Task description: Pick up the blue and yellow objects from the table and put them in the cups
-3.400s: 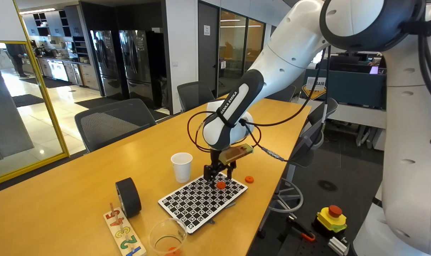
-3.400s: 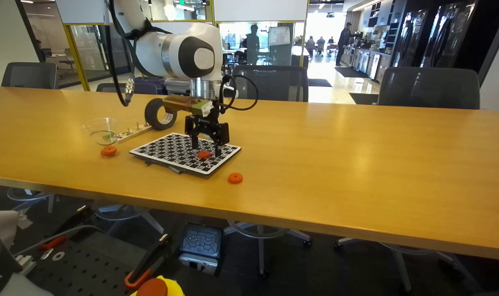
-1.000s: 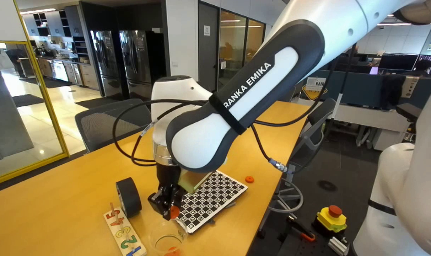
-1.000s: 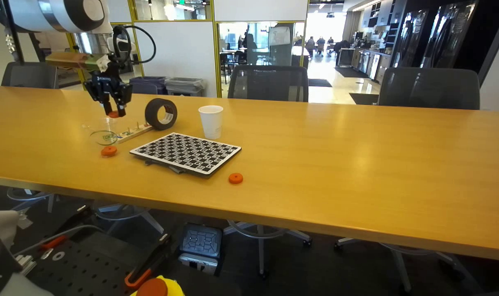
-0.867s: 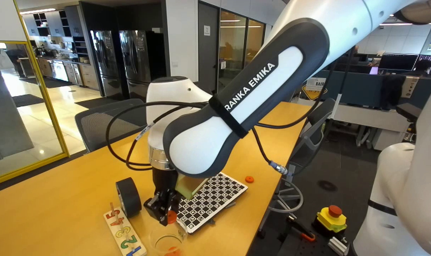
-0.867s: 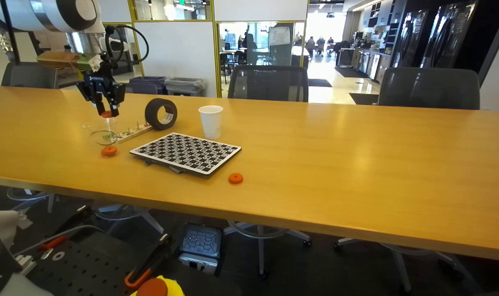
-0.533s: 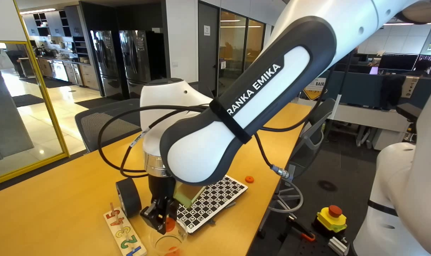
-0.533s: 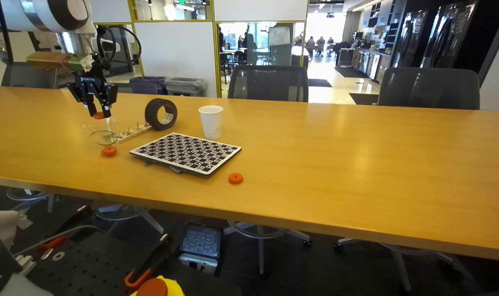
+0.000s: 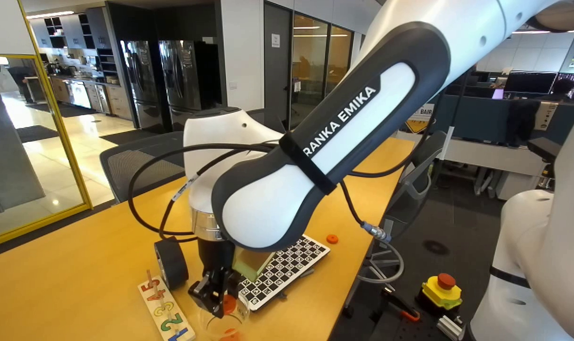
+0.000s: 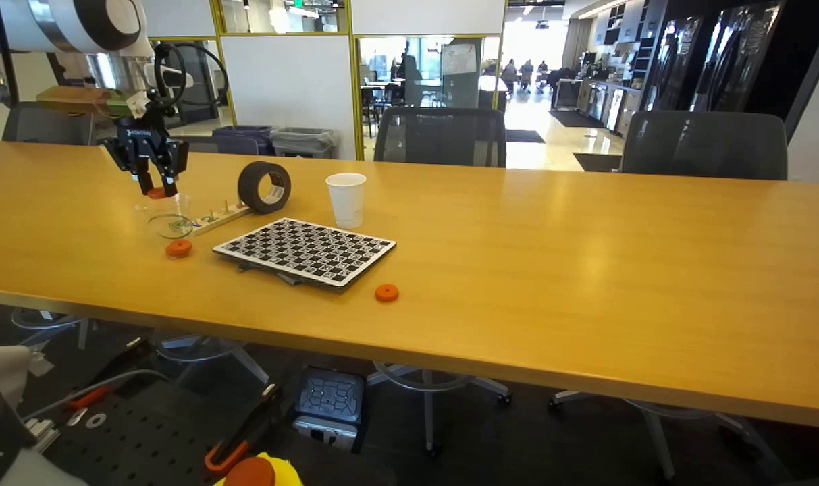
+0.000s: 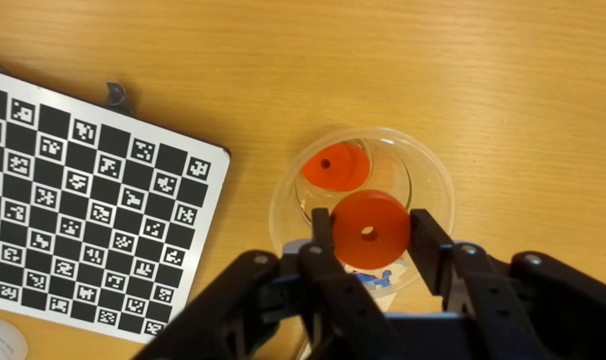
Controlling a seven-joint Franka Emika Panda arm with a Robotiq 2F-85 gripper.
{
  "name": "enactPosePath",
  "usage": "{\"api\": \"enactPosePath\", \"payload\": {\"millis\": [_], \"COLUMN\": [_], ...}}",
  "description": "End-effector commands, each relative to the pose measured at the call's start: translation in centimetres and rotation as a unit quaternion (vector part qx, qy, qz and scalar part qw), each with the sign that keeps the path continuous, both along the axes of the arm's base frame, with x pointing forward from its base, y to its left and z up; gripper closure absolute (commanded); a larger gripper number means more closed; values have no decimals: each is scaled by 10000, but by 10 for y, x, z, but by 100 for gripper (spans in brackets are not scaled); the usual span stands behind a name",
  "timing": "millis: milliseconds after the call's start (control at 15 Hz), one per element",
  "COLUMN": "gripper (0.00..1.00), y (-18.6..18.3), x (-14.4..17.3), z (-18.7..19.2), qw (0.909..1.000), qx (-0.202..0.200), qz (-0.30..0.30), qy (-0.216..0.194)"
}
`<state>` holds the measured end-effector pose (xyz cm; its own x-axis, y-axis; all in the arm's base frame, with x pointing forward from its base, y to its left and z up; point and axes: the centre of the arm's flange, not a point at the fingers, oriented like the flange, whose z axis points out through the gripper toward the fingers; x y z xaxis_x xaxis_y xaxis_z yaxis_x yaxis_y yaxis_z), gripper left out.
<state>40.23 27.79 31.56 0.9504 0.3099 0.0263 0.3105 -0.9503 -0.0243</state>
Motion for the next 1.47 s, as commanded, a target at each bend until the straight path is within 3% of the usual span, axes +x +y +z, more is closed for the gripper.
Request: {"api": "enactPosePath", "payload": {"millis": [0,200,267,533,867,1400], "gripper": [25,3,0,0,0,0], "y": [4,2,-1,-22,-80,-210], "x": [1,2,2,10,34,65], "z": [6,6,6,9,10,-1], "qw": [10000,10000,10000,9996,9966,9766], "qx": [5,0,-8,2,25,64], "qz": [-49,-43,-64,-282,-828,-2145], "qy": [43,54,43,27,33,127]}}
